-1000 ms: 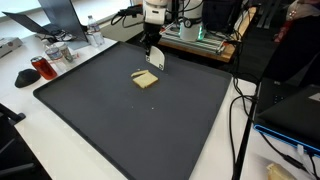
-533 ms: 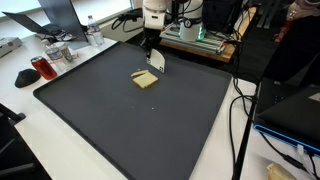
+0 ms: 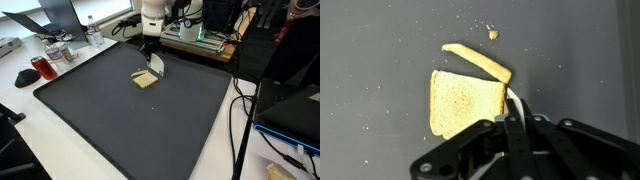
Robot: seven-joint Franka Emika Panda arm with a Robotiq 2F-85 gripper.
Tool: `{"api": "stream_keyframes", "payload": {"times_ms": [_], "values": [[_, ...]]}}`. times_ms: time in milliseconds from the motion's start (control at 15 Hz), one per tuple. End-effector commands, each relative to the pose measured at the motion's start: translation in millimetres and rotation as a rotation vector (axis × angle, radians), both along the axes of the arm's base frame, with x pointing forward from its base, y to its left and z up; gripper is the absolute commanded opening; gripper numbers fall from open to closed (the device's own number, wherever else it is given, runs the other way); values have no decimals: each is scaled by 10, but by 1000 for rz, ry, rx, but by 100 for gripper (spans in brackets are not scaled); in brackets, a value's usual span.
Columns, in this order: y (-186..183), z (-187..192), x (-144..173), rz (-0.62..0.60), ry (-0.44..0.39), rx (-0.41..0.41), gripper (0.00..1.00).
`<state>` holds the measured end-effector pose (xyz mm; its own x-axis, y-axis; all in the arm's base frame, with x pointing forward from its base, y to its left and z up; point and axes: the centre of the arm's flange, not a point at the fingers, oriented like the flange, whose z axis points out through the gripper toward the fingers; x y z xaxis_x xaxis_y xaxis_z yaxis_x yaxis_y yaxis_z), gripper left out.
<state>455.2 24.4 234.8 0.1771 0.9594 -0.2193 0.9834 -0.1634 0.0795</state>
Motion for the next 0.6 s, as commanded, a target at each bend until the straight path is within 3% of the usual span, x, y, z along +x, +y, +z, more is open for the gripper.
{"api": "stream_keyframes", "payload": {"times_ms": [0,533], "values": [[-10,-99,120,-56,0,12,1],[-86,-249,218,-70,2,-1,1]]}}
